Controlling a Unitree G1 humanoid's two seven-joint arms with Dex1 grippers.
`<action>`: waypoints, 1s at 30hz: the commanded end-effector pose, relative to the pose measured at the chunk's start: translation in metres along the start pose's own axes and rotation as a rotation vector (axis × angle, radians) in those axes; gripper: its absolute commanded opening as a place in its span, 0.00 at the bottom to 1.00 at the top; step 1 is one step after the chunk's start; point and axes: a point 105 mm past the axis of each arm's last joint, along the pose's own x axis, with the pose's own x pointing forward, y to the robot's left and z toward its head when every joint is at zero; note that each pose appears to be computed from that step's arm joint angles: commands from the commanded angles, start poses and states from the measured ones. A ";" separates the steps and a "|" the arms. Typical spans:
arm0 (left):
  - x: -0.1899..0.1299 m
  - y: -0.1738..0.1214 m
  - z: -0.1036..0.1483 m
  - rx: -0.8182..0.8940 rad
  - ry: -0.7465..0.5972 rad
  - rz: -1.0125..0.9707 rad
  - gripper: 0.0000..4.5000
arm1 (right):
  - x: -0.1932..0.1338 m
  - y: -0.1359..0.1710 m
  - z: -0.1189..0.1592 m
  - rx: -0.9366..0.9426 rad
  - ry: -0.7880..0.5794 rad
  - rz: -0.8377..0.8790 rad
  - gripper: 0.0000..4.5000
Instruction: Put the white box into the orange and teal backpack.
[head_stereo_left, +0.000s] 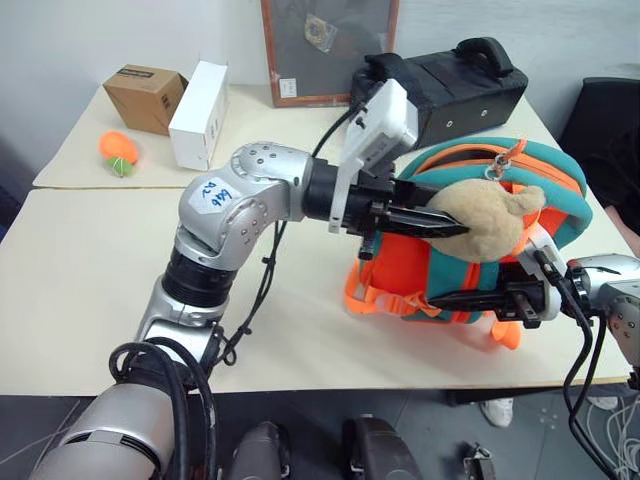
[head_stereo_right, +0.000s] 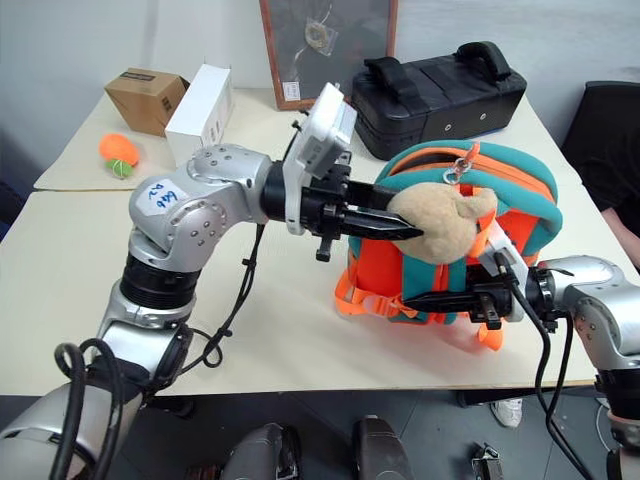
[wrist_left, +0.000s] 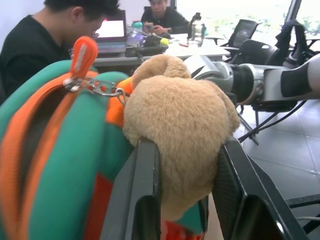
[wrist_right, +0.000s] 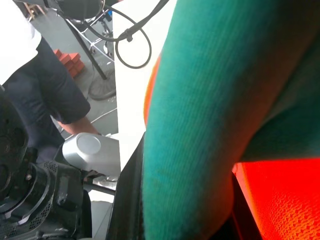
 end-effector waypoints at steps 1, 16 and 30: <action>-0.037 0.027 0.035 0.061 -0.057 0.137 0.21 | 0.001 0.005 0.005 -0.020 -0.018 0.008 0.01; -0.114 0.010 0.011 0.018 0.094 0.143 0.21 | 0.004 0.004 -0.004 0.008 -0.057 -0.045 0.01; -0.139 -0.008 -0.090 -0.093 0.382 0.201 0.21 | 0.001 0.001 -0.010 0.020 -0.071 -0.089 0.01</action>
